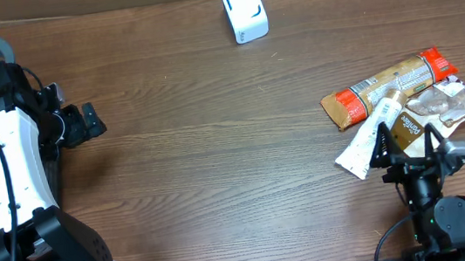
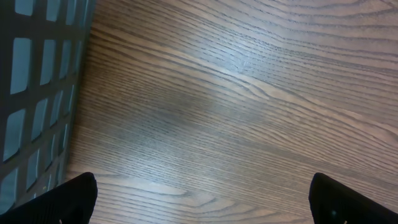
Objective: Scan the item barcode
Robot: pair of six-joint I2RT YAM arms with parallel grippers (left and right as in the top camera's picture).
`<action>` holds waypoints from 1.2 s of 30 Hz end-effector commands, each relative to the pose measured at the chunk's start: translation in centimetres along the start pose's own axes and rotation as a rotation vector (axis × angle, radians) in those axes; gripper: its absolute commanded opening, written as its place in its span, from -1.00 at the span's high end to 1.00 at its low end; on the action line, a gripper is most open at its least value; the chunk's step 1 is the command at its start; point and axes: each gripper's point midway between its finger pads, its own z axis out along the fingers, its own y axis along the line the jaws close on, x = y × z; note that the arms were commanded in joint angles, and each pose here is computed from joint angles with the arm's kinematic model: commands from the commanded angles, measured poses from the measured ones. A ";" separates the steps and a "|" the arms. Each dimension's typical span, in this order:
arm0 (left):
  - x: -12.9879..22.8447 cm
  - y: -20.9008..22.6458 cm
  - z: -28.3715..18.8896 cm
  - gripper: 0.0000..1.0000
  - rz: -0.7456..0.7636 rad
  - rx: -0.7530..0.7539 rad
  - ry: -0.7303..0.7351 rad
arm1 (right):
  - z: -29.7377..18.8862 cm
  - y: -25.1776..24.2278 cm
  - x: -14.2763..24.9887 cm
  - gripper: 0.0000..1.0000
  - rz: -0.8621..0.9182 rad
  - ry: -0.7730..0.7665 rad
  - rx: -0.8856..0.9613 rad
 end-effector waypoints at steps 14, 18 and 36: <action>-0.3 -0.1 -0.1 -0.99 -0.012 0.004 -0.006 | -0.3 0.8 1.7 -1.00 -0.101 0.031 -0.069; -0.3 -0.1 -0.1 -0.99 -0.012 0.004 -0.006 | -0.3 0.8 1.7 -1.00 -0.102 0.031 -0.069; -0.5 -0.4 -1.9 -0.99 -0.002 0.003 -0.060 | -0.3 0.8 1.7 -1.00 -0.102 0.031 -0.069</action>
